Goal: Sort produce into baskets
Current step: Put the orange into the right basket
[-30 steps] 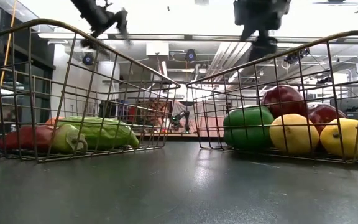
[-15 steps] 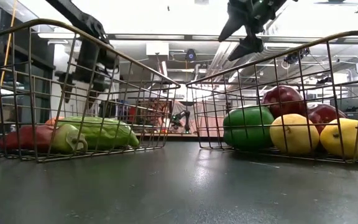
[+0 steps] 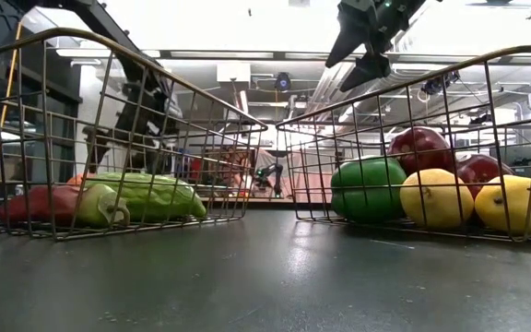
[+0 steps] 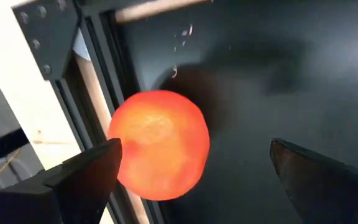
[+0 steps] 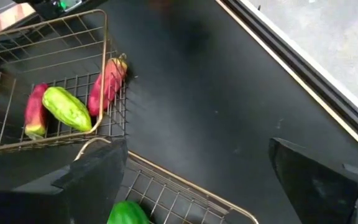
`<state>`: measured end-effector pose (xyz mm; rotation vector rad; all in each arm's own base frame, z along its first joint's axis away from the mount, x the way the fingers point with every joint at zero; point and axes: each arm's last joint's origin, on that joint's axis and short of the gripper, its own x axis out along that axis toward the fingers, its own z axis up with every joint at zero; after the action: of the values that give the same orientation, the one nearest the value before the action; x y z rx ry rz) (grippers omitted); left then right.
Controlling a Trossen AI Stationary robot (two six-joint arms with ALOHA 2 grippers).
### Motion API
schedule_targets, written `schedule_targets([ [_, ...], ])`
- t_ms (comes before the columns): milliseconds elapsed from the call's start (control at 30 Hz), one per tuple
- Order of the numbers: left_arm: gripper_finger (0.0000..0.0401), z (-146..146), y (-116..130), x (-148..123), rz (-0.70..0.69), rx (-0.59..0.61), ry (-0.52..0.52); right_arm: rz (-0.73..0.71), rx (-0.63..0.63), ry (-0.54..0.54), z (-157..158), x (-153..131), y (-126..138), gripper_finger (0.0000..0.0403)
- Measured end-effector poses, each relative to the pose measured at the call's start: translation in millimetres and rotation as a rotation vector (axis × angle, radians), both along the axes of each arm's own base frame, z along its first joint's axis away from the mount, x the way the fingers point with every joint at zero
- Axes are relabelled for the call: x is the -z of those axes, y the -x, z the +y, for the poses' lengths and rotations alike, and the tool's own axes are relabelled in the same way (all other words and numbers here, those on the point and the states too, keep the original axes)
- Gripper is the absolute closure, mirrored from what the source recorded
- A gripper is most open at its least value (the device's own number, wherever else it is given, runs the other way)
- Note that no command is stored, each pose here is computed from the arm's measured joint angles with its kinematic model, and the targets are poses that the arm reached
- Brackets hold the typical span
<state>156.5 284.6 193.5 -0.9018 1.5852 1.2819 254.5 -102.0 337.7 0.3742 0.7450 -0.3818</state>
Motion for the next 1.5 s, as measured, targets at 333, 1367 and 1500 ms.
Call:
schedule_targets([
  [333, 0.0005, 1, -1, 15, 0.081, -0.021, 0.041, 0.016, -0.014, 0.054, -1, 0, 0, 0.002],
  [1367, 0.0005, -16, 3, 44, 0.175, -0.093, 0.268, 0.047, 0.056, 0.118, -4, 0, 1, 0.002],
  [1500, 0.0005, -24, 1, 51, 0.19, -0.072, 0.29, 0.047, 0.051, 0.124, -4, 0, 1, 0.002],
])
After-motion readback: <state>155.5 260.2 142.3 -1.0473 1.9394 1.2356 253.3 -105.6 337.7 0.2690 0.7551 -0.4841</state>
